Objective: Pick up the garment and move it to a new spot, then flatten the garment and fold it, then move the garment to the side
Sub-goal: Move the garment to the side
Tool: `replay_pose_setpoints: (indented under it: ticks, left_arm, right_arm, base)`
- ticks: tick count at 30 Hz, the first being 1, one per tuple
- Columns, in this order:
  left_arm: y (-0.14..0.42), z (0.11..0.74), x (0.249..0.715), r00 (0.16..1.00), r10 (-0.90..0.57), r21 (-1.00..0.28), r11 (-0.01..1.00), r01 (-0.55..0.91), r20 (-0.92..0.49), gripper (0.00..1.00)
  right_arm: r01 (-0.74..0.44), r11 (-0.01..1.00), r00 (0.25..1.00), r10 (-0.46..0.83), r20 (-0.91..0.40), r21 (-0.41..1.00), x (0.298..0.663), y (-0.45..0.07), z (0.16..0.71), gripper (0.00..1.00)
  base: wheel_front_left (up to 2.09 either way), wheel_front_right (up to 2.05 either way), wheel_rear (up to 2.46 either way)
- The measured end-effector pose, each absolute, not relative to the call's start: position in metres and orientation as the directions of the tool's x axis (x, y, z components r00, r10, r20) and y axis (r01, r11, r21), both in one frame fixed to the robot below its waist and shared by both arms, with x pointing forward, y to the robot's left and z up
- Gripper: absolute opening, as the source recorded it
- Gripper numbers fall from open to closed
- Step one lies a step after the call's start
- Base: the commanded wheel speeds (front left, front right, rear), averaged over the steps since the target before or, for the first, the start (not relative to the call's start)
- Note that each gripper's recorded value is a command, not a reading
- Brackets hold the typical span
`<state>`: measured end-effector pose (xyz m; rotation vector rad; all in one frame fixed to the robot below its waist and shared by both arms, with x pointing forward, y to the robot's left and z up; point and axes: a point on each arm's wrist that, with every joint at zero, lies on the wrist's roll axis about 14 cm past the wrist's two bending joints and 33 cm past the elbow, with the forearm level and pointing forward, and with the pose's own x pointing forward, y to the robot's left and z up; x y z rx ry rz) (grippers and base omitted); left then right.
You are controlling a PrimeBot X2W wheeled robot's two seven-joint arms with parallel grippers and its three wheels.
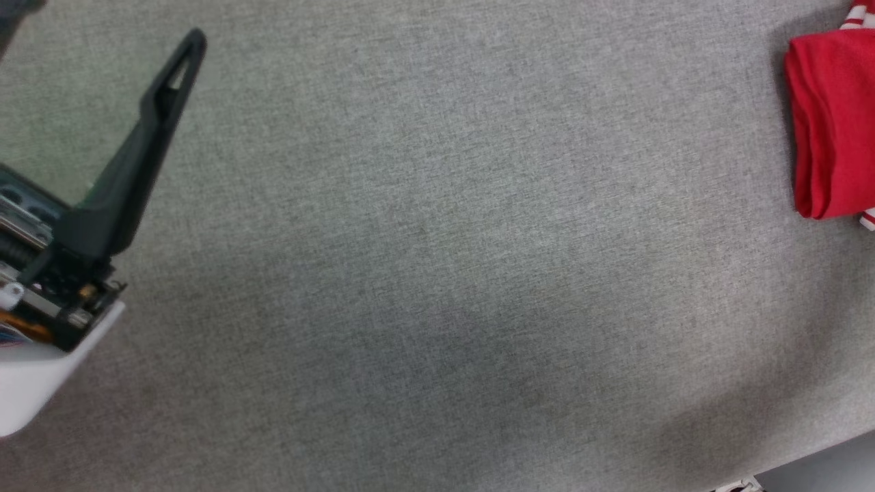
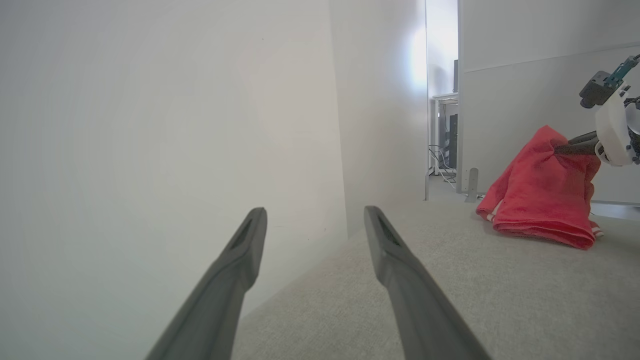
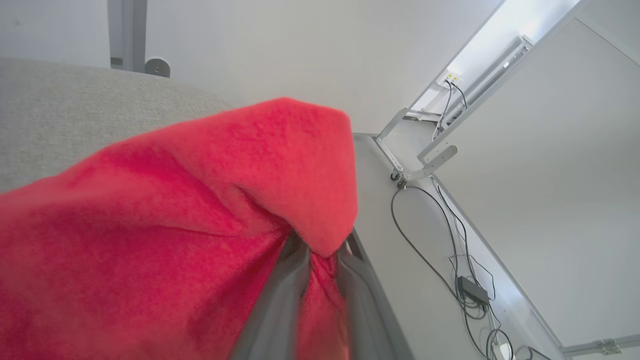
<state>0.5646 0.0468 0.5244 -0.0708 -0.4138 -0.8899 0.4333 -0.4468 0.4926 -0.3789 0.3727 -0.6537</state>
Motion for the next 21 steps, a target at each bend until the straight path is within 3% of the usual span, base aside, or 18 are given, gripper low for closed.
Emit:
replay_pose_setpoints:
  ticks: [17,18,20,21]
  left_arm:
    - [0.0487,0.5154,0.5672,0.567,-0.738,0.096,0.636,0.766,0.366,1.00]
    - [0.0491,0.5155,0.5673,0.568,-0.737,0.095,0.637,0.765,0.365,1.00]
    - [0.0502,0.5156,0.5674,0.572,-0.736,0.094,0.639,0.763,0.364,1.00]
    - [0.0508,0.5157,0.5676,0.574,-0.734,0.094,0.641,0.762,0.363,1.00]
  right_arm:
    - [0.516,0.664,0.723,-0.676,-0.140,-0.542,0.4309,-0.4532,0.4907,0.02]
    - [0.523,0.661,0.723,-0.678,-0.131,-0.538,0.4317,-0.4532,0.4916,0.24]
    - [0.523,0.661,0.723,-0.679,-0.131,-0.538,0.4326,-0.4526,0.4901,0.78]
    - [0.523,0.663,0.722,-0.679,-0.135,-0.536,0.4329,-0.4521,0.4884,0.97]
  base:
    - [0.00,0.00,0.00]
    - [0.00,0.00,0.00]
    - [0.00,0.00,0.00]
    - [0.00,0.00,0.00]
